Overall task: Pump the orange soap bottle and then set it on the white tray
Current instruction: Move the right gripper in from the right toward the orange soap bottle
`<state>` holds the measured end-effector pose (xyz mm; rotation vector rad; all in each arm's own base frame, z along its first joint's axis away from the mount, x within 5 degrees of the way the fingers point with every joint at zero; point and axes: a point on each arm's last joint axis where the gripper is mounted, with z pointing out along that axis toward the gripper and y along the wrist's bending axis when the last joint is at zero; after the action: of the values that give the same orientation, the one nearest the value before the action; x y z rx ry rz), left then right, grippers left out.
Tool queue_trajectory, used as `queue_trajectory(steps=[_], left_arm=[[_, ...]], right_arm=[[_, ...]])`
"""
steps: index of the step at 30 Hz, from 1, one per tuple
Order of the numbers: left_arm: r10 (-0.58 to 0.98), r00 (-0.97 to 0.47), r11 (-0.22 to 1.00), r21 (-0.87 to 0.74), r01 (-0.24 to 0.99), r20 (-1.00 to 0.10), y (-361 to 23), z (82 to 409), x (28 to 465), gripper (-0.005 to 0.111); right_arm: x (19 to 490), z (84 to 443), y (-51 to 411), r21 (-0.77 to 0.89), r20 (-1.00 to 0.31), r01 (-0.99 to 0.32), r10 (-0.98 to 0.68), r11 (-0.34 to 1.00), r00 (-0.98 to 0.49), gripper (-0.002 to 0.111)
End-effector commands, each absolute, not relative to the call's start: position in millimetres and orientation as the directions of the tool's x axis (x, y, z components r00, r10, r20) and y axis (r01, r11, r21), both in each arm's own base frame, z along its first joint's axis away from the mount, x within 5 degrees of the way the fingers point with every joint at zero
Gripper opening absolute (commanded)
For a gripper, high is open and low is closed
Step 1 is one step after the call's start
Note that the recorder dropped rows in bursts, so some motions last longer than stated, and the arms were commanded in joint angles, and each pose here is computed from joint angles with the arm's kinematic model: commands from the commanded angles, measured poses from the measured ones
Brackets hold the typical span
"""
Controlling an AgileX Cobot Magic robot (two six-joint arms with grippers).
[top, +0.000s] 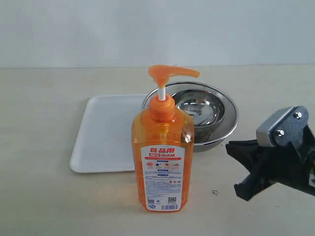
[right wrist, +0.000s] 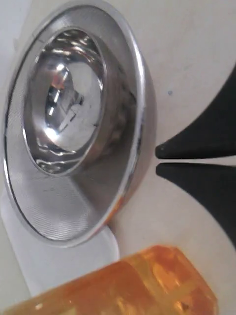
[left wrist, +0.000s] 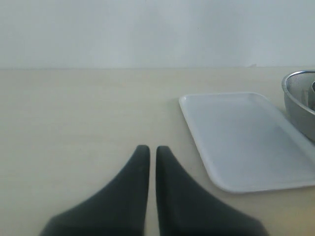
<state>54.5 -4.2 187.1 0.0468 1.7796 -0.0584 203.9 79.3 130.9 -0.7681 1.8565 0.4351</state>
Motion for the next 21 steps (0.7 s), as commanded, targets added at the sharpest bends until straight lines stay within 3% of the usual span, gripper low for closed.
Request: queue_trajectory(steps=[1,5,14,21], left_arm=[[-0.005,-0.207,0.998,-0.019,0.065,-0.978,-4.4,186.5,54.3,0.005],[-0.005,-0.207,0.998,-0.019,0.065,-0.978,-4.4,186.5,54.3,0.005],[-0.005,-0.207,0.998,-0.019,0.065,-0.978,-4.4,186.5,54.3,0.005],[-0.005,-0.207,0.998,-0.019,0.065,-0.978,-4.4,186.5,54.3,0.005]], right_arm=[[186.9,130.4,71.3,0.031,-0.928,-0.787,-0.276,0.616,-0.252,0.000],[174.6,140.0,66.8,0.090,-0.959,-0.880,-0.198,0.466,-0.203,0.000],[167.0,138.7,61.4,0.080,-0.941,-0.959,-0.297,0.272,-0.163,0.000],[180.3,146.1,71.1,0.053,-0.947,-0.970,-0.295,0.238,-0.125,0.000]])
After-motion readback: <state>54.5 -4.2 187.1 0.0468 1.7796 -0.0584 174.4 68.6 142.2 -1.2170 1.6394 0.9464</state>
